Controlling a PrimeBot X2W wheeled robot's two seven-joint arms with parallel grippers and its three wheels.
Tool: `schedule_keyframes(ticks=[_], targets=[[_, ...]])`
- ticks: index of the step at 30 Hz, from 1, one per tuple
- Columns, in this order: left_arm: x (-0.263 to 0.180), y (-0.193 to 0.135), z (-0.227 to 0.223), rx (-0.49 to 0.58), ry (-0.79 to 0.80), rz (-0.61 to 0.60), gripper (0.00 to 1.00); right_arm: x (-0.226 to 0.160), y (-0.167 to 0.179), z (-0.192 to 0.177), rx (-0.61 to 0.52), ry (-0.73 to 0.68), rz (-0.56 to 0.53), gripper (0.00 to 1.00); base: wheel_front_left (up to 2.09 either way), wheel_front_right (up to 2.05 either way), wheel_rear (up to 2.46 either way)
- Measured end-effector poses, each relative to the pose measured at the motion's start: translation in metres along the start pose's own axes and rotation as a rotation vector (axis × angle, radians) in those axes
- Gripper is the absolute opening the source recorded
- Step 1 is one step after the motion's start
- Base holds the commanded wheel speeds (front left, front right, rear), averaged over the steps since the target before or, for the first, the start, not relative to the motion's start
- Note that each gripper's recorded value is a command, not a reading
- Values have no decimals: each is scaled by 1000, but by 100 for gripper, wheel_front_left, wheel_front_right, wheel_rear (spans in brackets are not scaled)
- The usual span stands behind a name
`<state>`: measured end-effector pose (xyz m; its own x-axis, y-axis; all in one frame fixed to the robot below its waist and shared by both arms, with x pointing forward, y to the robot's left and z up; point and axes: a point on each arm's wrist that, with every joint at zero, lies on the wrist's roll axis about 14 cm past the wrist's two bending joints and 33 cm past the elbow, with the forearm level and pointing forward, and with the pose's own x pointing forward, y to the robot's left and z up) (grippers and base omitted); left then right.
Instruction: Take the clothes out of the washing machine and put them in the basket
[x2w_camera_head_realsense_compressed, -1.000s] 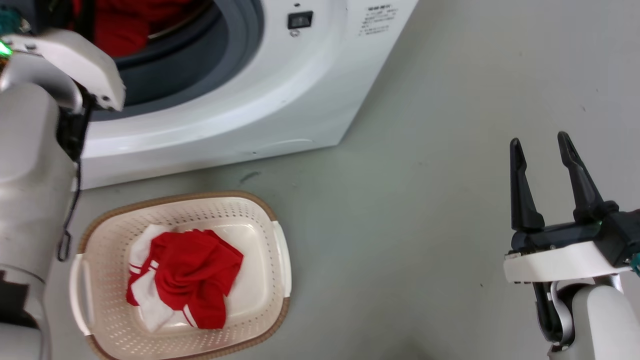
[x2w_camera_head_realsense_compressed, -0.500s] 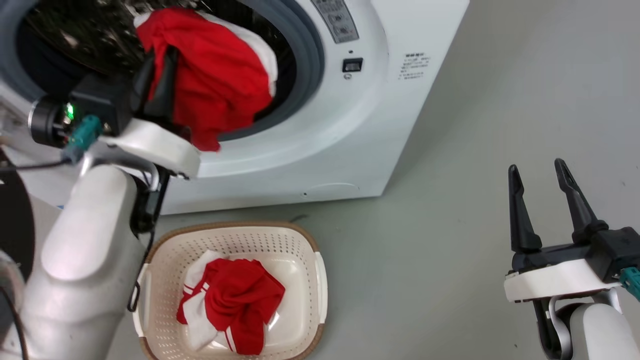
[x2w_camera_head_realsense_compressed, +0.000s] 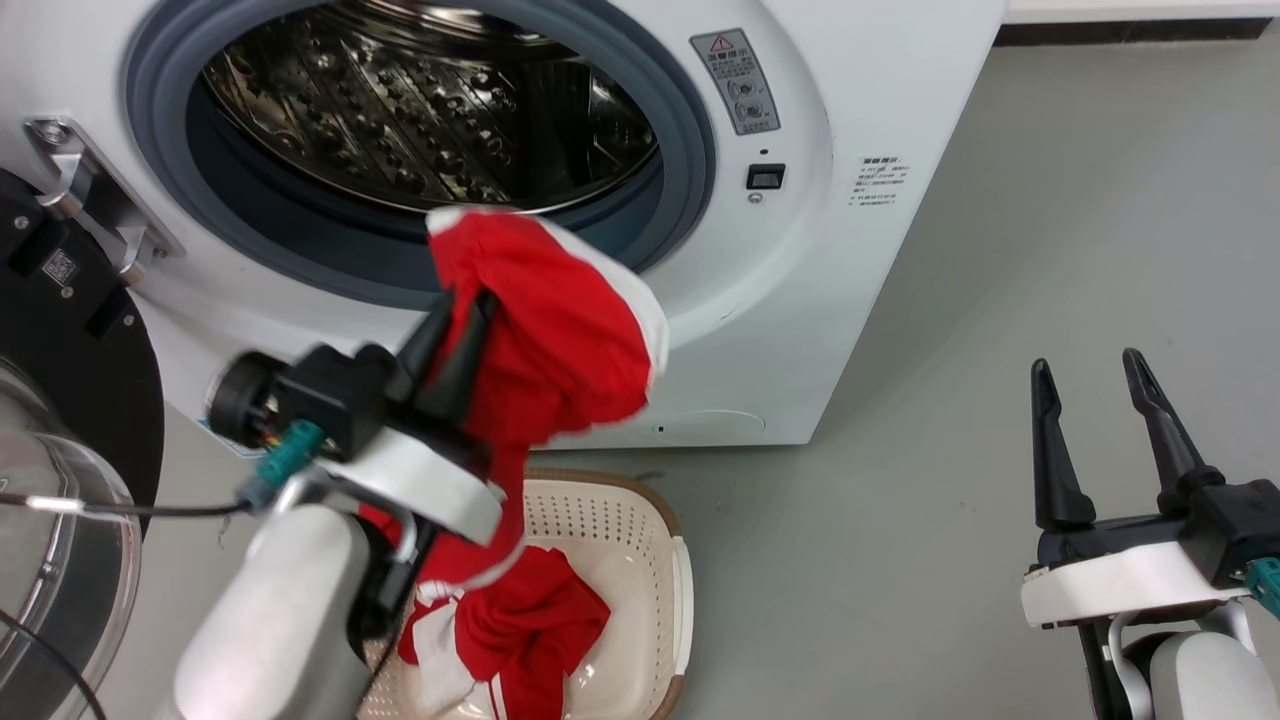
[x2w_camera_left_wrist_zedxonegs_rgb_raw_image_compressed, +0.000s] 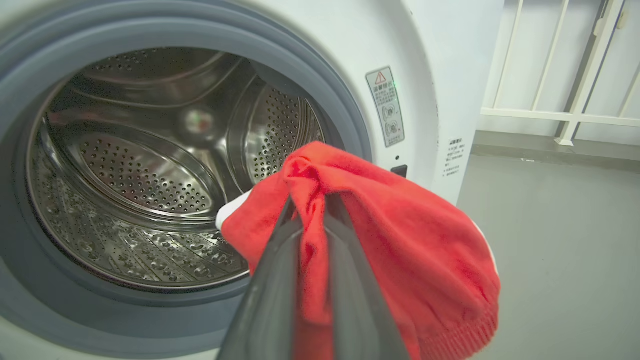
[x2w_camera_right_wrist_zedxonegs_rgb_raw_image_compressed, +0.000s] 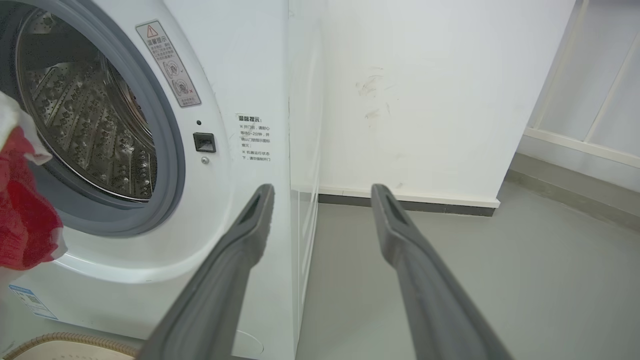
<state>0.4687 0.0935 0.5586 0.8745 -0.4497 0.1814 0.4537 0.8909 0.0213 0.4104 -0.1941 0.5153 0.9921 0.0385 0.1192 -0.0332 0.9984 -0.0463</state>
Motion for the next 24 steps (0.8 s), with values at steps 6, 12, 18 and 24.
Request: schedule_keyframes(ticks=[6,12,18,24], targets=[[-21,-22,-57,-78,172,-47,0,4,2,-12,-6,29,9,100,0,0,0],[-38,-42,-122,-135,353,-103,0,12,2,-30,-19,70,11,100,0,0,0],[-43,-56,-183,-151,505,-158,0,26,0,-53,-30,110,11,100,0,0,0],[-48,-59,-243,-153,645,-197,0,41,-5,-81,-40,153,1,100,0,0,0]])
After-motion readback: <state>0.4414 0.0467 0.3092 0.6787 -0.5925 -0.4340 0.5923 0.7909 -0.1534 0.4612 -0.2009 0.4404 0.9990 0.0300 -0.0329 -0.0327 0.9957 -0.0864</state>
